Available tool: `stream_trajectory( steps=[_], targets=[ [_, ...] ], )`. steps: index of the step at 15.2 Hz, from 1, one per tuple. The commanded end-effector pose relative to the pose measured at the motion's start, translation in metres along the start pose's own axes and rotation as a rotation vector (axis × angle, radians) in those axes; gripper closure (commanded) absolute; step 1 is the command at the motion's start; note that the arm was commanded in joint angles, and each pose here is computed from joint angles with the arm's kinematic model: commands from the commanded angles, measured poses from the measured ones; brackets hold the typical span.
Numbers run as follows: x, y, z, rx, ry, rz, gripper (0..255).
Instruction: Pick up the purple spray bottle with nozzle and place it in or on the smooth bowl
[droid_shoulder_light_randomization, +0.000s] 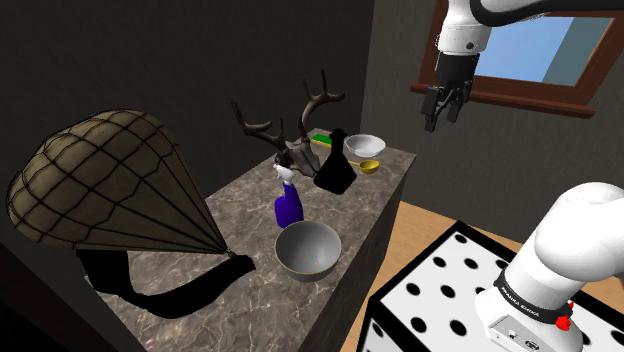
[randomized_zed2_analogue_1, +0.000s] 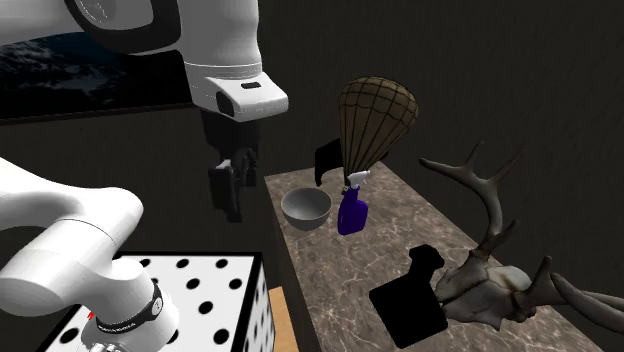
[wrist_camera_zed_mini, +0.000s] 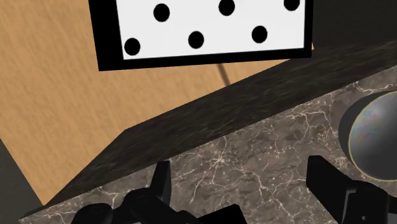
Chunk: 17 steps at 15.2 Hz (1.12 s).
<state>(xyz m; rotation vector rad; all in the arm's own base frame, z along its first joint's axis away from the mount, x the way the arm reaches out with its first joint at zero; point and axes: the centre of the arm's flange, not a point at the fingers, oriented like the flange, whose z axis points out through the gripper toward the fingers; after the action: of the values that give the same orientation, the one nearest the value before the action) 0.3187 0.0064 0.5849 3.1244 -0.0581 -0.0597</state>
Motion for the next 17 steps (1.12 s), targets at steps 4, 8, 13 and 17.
stream_trajectory(
  steps=[4,8,13,17],
  targets=[
    [0.026,-0.027,0.012,0.003,0.001,-0.026,0],
    [0.059,-0.064,0.027,0.007,0.003,-0.061,0],
    [0.099,-0.113,0.046,0.013,0.006,-0.104,0],
    [0.129,-0.152,0.061,0.017,0.008,-0.139,0]
  ],
)
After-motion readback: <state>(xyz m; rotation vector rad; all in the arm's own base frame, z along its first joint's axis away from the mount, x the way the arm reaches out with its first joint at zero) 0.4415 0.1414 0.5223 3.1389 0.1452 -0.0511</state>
